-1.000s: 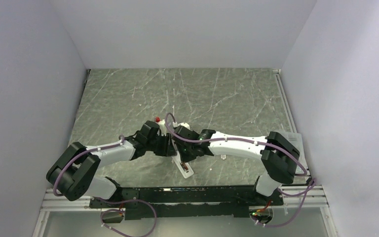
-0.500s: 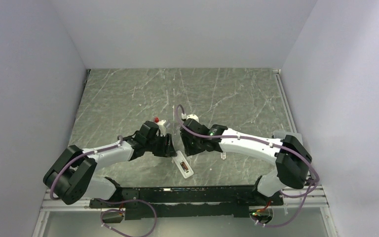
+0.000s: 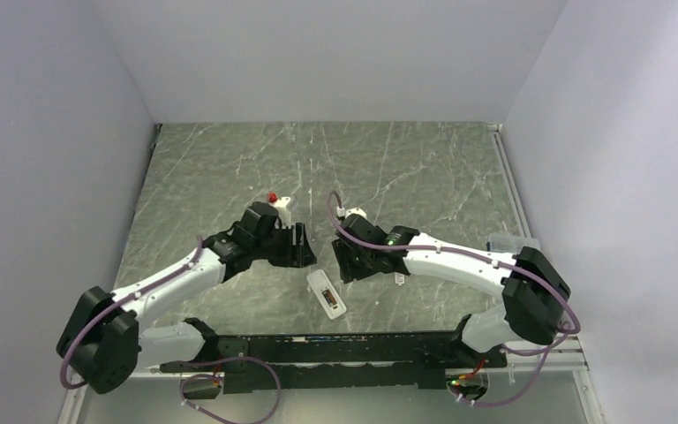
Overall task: Load the batteries into the remote control
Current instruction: Load the battery into the remote control, then pick up the battery from the center of the board.
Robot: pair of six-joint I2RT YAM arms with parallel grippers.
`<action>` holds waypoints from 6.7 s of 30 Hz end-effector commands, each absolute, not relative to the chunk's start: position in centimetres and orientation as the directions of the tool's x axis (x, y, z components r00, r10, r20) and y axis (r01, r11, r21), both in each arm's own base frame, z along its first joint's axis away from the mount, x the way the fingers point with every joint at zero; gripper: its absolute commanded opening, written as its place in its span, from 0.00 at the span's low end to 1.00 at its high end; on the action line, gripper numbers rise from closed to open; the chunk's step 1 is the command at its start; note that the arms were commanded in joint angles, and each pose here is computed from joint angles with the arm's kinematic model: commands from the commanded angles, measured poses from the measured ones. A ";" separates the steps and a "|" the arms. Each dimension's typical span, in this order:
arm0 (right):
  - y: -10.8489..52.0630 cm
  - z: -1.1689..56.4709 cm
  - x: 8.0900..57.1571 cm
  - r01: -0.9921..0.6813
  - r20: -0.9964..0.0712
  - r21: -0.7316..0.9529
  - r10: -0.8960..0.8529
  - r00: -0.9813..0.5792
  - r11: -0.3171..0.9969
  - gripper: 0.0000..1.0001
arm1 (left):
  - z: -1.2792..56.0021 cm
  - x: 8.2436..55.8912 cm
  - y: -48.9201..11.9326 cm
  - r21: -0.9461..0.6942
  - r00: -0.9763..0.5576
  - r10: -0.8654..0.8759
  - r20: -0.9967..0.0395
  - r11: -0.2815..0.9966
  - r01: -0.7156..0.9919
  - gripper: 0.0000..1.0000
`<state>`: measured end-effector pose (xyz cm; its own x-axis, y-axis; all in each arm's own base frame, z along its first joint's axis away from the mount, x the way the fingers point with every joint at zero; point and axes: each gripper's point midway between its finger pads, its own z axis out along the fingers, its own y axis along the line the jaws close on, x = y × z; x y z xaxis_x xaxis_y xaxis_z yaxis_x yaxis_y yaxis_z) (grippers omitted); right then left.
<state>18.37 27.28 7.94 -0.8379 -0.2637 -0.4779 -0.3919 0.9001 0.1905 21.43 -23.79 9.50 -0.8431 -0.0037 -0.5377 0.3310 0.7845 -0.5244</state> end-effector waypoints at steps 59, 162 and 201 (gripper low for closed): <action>34.8 3.9 14.0 -0.499 -0.401 0.175 -0.402 -0.824 0.849 0.39 | 20.9 16.1 -15.3 -0.467 -0.748 -0.161 -0.644 0.857 0.218 0.94; 27.7 4.3 25.9 -0.388 -0.390 0.176 -0.297 -0.871 0.905 0.52 | 20.2 16.1 -15.8 -0.469 -0.765 -0.141 -0.629 0.853 0.229 0.94; 23.3 1.1 22.5 -0.302 -0.271 0.191 -0.245 -0.931 0.934 0.63 | 20.3 16.0 -15.9 -0.473 -0.765 -0.140 -0.629 0.849 0.234 0.94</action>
<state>24.08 25.43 2.05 -0.9111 -0.2509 -0.3270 -0.3375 0.9096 0.2423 15.79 -15.43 19.49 -0.7795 -0.1420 -0.6101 0.2030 0.8642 -0.4605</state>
